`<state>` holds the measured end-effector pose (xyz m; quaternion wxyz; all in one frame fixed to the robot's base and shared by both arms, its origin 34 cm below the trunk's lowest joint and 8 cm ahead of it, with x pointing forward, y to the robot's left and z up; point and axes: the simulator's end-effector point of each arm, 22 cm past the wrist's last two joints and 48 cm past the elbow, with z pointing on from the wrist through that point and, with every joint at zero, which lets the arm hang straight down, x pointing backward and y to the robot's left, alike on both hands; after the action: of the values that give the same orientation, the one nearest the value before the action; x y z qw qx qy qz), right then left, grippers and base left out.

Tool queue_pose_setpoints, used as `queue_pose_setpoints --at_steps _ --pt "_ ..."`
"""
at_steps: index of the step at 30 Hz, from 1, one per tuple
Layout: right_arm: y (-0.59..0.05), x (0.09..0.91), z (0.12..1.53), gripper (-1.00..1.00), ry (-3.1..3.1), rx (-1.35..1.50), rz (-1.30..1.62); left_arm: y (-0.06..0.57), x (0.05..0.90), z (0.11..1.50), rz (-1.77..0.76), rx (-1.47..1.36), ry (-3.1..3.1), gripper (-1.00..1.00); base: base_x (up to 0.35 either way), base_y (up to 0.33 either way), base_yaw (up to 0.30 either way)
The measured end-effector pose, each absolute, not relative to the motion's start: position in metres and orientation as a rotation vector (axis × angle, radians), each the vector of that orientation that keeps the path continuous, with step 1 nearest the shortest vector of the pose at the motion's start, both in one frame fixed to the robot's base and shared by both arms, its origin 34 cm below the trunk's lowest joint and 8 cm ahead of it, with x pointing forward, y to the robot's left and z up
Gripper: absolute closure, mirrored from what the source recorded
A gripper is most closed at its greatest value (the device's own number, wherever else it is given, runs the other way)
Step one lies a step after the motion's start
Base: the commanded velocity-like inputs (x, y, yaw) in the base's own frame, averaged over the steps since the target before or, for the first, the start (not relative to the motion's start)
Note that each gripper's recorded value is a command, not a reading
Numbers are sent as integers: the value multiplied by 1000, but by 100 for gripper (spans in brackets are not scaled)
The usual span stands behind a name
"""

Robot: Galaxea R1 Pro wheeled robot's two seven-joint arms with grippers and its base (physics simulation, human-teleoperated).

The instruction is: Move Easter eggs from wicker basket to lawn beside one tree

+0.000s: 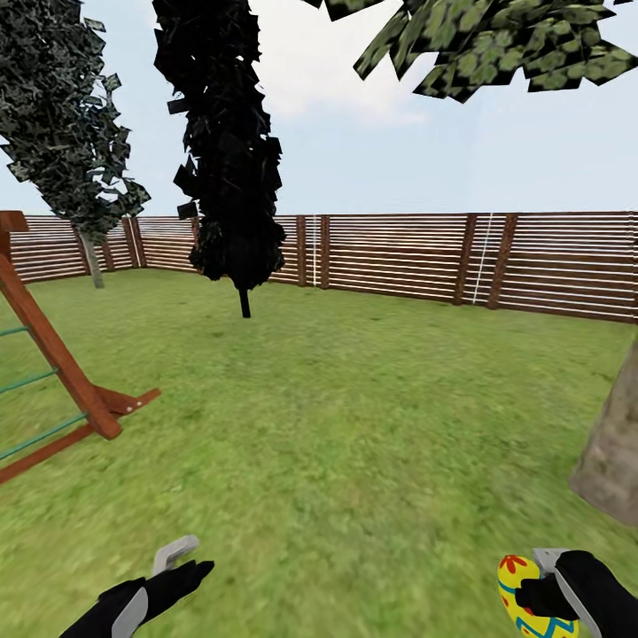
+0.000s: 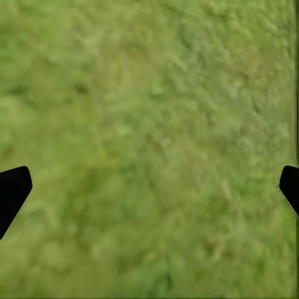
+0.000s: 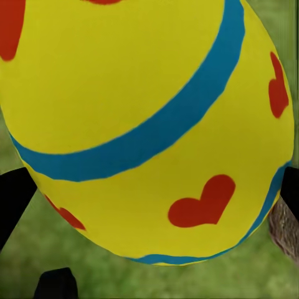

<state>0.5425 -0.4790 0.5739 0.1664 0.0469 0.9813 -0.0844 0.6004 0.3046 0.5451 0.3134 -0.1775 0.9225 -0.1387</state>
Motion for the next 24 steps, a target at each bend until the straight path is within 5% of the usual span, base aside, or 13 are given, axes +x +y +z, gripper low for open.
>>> queue_pose_setpoints --at_steps 24 --pt "-478 543 573 100 2794 132 -239 305 600 544 -364 -465 2434 -100 329 134 -267"
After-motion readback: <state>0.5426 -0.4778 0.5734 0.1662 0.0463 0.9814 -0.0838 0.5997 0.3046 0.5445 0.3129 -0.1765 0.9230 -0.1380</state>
